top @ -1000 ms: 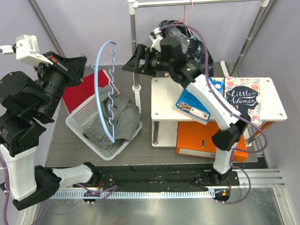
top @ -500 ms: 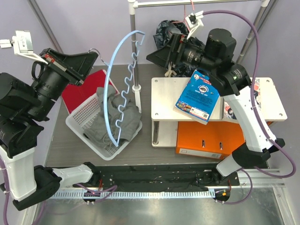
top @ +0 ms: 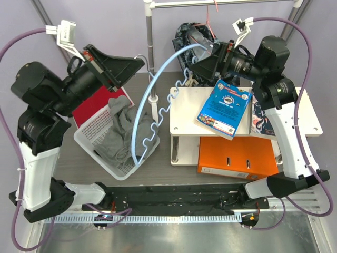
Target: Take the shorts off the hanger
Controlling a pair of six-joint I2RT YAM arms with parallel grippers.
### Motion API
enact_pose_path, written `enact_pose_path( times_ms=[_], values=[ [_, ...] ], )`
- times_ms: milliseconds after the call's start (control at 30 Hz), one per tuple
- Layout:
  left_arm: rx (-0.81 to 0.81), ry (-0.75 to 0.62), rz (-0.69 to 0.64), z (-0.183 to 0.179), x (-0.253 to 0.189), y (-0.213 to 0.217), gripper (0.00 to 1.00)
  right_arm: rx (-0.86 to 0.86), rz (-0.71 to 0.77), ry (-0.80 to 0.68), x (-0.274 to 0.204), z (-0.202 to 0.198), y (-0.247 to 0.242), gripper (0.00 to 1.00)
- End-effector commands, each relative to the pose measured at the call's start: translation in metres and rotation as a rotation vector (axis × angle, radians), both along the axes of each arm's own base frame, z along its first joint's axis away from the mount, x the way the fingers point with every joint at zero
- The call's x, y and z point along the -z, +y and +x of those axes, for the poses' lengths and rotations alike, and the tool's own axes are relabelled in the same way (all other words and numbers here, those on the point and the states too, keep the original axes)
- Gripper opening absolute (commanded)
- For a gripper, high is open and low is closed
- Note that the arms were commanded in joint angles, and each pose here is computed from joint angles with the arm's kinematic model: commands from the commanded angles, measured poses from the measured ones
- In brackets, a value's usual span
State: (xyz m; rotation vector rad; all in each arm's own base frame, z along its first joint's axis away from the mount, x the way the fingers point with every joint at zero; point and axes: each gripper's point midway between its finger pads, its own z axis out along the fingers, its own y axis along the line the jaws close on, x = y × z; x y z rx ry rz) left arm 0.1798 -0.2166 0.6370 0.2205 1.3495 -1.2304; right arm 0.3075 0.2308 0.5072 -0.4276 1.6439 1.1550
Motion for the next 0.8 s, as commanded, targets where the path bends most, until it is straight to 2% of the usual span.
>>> enact_pose_path(
  times_ms=[0,133,267,400,533,633,767],
  values=[
    [0.094,-0.087,-0.035,-0.013,-0.02,-0.009,0.0,-0.116,0.095,-0.119,-0.032,-0.024,-0.004,1.0],
    [0.103,-0.095,-0.021,-0.01,-0.019,-0.01,0.0,-0.127,0.151,-0.114,-0.04,-0.025,-0.007,1.0],
    [0.071,-0.094,0.025,-0.004,-0.013,-0.004,0.0,0.084,0.099,-0.049,-0.024,0.0,-0.032,1.0],
    [0.082,-0.112,0.058,-0.004,-0.011,-0.002,0.0,0.19,0.041,-0.023,-0.014,0.006,-0.046,1.0],
    [0.103,-0.12,0.083,-0.005,-0.007,-0.001,0.0,0.281,0.006,-0.061,-0.023,0.002,-0.061,1.0],
    [0.157,-0.144,0.096,-0.012,-0.007,-0.004,0.0,0.27,-0.018,-0.1,-0.028,-0.004,-0.062,1.0],
    [0.268,-0.144,0.103,-0.022,-0.004,-0.012,0.0,0.126,-0.051,-0.254,-0.048,-0.022,-0.047,0.99]
  ],
)
